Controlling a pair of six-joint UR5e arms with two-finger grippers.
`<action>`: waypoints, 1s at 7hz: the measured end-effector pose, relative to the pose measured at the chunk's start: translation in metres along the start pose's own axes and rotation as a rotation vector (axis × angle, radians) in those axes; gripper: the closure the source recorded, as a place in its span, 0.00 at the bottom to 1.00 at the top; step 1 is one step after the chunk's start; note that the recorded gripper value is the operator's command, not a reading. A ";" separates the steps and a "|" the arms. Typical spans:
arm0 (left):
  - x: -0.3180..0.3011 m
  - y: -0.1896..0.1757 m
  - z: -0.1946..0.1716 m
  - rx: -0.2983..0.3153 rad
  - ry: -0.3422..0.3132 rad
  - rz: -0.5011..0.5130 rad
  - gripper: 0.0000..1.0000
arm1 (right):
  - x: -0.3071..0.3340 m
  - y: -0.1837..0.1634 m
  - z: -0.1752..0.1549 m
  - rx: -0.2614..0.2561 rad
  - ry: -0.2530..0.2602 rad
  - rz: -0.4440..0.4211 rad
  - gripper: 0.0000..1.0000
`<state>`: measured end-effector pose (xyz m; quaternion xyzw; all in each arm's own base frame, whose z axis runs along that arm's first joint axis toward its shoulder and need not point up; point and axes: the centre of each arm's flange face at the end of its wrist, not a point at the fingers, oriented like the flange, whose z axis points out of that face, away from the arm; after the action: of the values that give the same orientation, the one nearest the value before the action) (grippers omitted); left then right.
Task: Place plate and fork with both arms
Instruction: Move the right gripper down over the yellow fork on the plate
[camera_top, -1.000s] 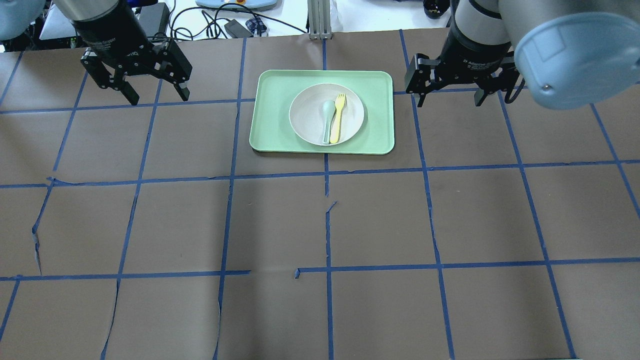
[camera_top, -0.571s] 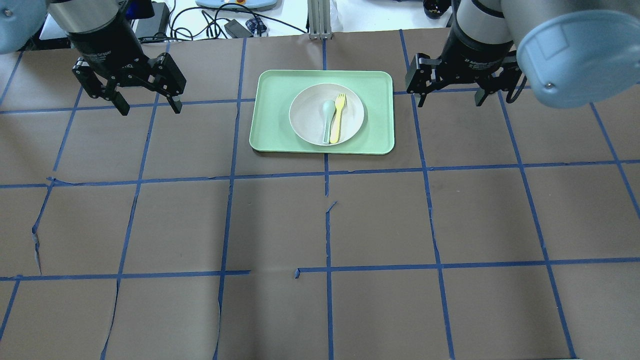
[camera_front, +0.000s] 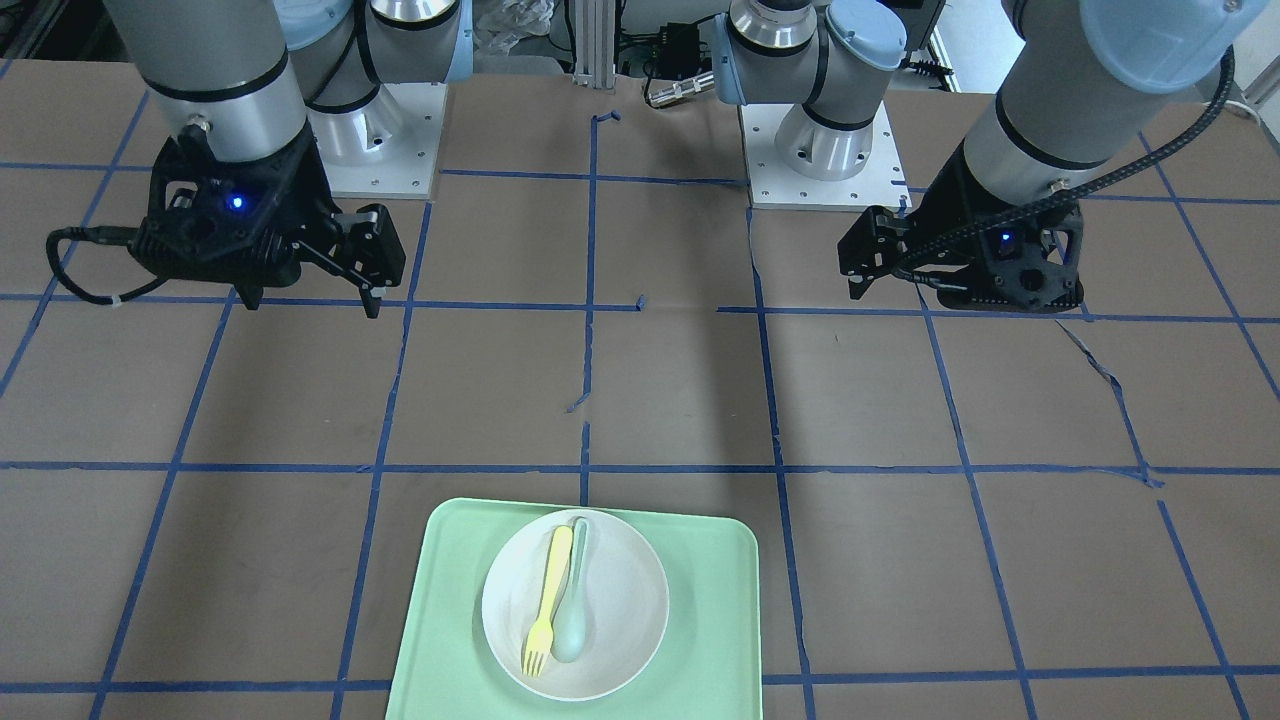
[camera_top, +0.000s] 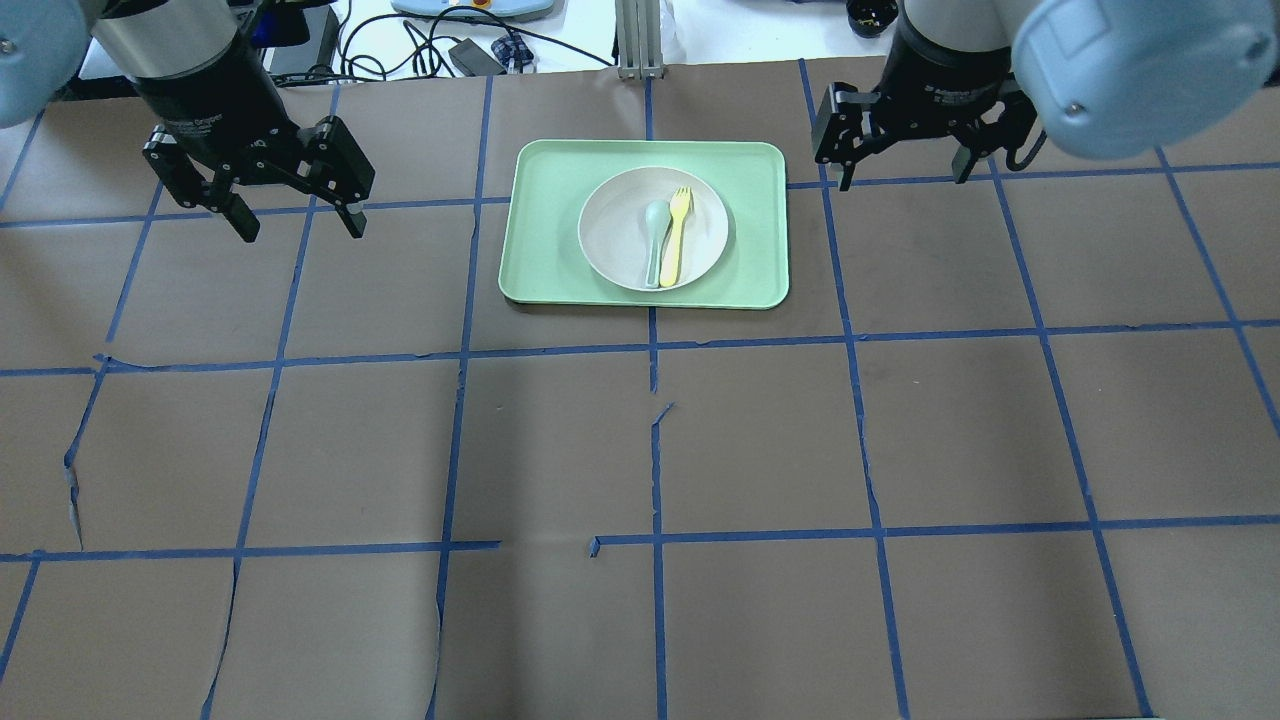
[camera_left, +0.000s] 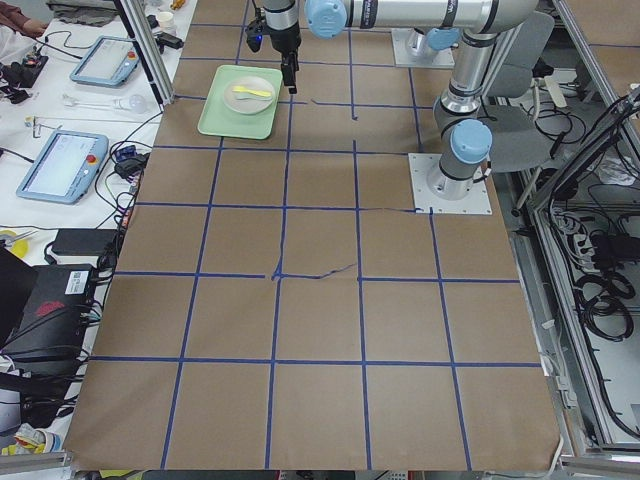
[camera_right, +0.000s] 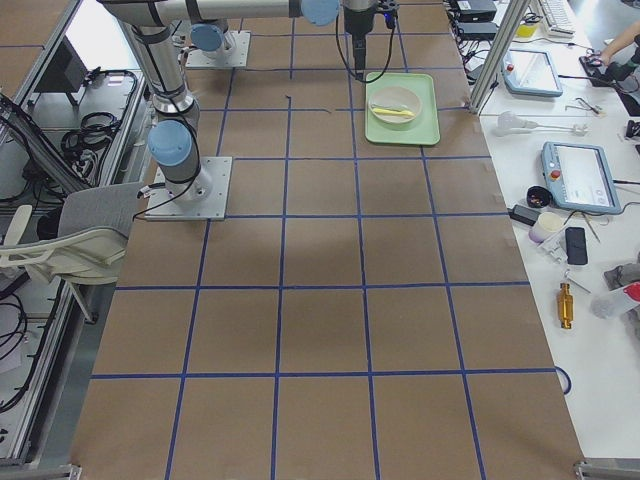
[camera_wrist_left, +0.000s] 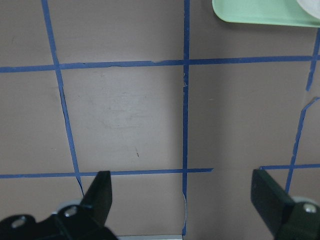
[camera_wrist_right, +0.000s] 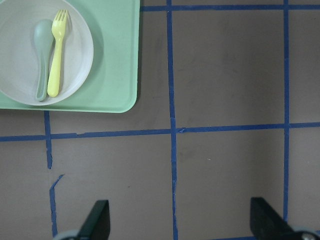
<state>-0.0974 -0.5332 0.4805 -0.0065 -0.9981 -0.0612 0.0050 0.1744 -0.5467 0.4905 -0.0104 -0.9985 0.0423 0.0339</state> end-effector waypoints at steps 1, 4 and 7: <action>0.001 0.004 0.003 -0.001 -0.001 0.000 0.00 | -0.009 -0.036 0.012 -0.009 -0.007 -0.005 0.00; 0.001 0.008 0.016 0.032 -0.006 0.003 0.00 | -0.057 -0.115 0.109 -0.023 -0.064 0.001 0.08; -0.002 0.004 0.024 0.031 -0.002 0.002 0.00 | -0.117 -0.133 0.200 -0.038 -0.105 -0.002 0.22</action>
<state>-0.0959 -0.5265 0.4574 -0.0076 -0.9989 -0.0459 0.0040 0.2745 -0.6982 0.2953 -0.0076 -0.9995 0.0238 -0.0189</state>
